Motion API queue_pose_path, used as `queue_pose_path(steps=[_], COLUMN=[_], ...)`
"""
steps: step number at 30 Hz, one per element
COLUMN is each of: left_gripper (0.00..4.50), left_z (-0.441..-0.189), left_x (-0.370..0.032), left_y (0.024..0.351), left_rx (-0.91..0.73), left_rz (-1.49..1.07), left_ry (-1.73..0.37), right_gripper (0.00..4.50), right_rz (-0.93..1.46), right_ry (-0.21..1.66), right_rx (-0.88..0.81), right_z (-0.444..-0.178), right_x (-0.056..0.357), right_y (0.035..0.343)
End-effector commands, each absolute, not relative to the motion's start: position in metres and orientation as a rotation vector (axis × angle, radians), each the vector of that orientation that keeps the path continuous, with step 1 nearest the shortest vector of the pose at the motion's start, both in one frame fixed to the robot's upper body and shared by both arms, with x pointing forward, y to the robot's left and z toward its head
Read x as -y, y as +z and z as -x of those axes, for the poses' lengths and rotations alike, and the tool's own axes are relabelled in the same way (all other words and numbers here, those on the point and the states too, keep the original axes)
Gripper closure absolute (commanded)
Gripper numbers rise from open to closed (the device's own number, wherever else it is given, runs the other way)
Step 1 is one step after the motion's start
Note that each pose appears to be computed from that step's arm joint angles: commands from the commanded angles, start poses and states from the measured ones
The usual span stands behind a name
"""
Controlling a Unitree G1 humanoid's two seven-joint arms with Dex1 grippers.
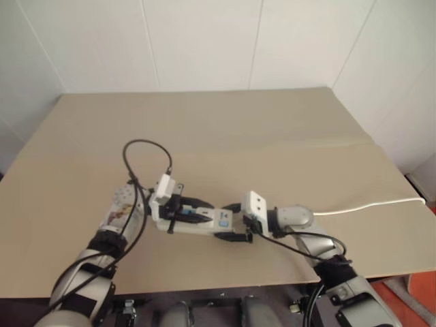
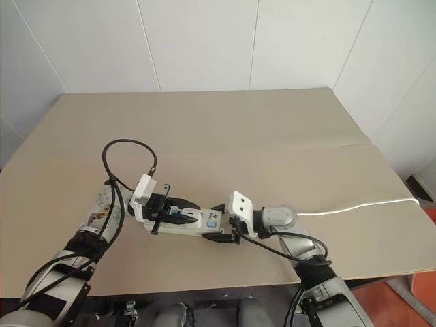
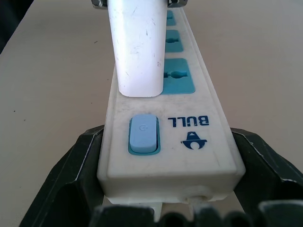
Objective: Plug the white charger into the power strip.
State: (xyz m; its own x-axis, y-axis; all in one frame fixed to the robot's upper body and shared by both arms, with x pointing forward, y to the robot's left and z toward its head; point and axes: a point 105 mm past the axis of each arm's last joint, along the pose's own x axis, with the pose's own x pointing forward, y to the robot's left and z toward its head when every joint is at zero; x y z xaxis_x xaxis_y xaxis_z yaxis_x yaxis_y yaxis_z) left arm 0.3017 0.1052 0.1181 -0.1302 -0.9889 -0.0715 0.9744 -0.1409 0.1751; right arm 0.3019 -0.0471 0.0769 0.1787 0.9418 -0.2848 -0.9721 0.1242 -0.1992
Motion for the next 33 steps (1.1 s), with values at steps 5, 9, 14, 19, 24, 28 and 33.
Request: queue_pose_path(steps=[5, 9, 14, 19, 24, 28, 33], left_gripper=[3.49, 3.49, 1.94, 0.38, 0.02, 0.02, 0.00], left_z=[-0.303, -0.303, -0.301, -0.297, -0.298, -0.301, -0.305], left_x=[-0.119, -0.118, -0.118, -0.120, -0.126, -0.131, -0.148], left_y=[0.095, 0.099, 0.108, 0.107, 0.111, 0.126, 0.165], left_rx=[-0.034, -0.013, 0.038, 0.030, 0.019, 0.047, 0.157], left_rz=[-0.121, -0.119, -0.114, -0.159, -0.173, -0.232, -0.331], left_ry=[-1.651, -1.651, -1.657, -1.674, -1.665, -1.650, -1.545], right_gripper=[1.05, 1.05, 1.05, 1.05, 1.05, 1.05, 0.02], right_rz=[0.384, 0.384, 0.384, 0.384, 0.385, 0.386, 0.370], right_ry=[1.393, 1.391, 1.387, 1.386, 1.387, 1.380, 1.414], right_rx=[-0.244, -0.239, -0.236, -0.234, -0.233, -0.224, -0.203], right_z=[-0.294, -0.295, -0.296, -0.297, -0.297, -0.298, -0.297], right_x=[0.059, 0.058, 0.059, 0.058, 0.057, 0.057, 0.059], right_y=[0.047, 0.047, 0.048, 0.048, 0.048, 0.049, 0.056])
